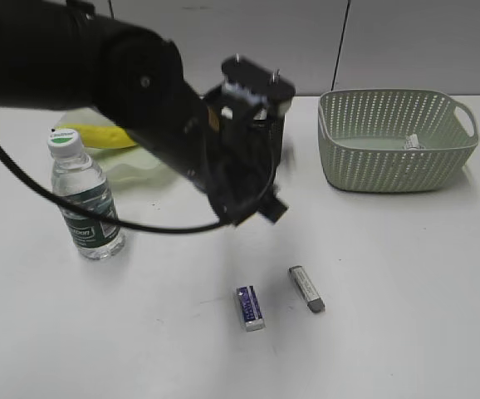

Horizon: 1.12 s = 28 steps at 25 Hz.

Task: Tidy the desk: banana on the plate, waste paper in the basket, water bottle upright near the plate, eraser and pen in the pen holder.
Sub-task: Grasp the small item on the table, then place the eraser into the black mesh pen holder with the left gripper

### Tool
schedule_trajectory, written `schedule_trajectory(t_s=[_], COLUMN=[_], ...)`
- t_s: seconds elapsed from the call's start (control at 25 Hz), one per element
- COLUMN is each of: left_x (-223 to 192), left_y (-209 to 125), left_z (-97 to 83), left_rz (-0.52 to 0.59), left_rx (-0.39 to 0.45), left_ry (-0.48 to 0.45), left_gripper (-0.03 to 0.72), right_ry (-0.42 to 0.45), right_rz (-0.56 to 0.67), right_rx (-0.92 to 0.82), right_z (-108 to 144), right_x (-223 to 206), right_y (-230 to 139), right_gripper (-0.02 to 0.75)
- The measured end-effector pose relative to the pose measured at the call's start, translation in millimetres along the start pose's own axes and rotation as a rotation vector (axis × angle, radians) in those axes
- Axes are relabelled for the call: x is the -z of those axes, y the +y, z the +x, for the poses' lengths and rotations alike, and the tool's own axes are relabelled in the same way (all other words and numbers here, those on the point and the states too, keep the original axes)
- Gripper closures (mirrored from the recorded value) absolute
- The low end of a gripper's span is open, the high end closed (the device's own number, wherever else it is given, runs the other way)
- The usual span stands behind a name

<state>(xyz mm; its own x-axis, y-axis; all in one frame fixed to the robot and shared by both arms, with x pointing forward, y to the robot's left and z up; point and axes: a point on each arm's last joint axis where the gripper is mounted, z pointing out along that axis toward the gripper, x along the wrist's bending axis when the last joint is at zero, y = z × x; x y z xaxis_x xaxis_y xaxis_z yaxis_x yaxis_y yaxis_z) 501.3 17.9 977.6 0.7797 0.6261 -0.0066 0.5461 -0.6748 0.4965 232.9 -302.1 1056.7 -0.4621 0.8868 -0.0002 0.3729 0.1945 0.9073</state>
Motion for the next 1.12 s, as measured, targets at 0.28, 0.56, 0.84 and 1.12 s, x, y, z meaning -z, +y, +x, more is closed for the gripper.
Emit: schedule_trajectory(t_s=[0.28, 0.56, 0.84, 1.12], left_x=[41, 23, -34, -60], left_y=[60, 73, 82, 77], left_z=[39.1, 75.8, 90.1, 118.8], left_rz=[-0.561, -0.819, -0.766, -0.733], left_rx=[0.041, 0.158, 0.197, 0.378], left_ry=[0.134, 0.222, 0.223, 0.233], left_gripper=[0.510, 0.511, 0.511, 0.501], right_ry=[0.000, 0.000, 0.000, 0.000], right_rz=[0.000, 0.000, 0.000, 0.000], right_rx=[0.000, 0.000, 0.000, 0.000], right_z=[0, 0, 0, 0], right_x=[0, 0, 0, 0], right_y=[0, 0, 0, 0], right_gripper=[0.360, 0.360, 0.360, 0.360])
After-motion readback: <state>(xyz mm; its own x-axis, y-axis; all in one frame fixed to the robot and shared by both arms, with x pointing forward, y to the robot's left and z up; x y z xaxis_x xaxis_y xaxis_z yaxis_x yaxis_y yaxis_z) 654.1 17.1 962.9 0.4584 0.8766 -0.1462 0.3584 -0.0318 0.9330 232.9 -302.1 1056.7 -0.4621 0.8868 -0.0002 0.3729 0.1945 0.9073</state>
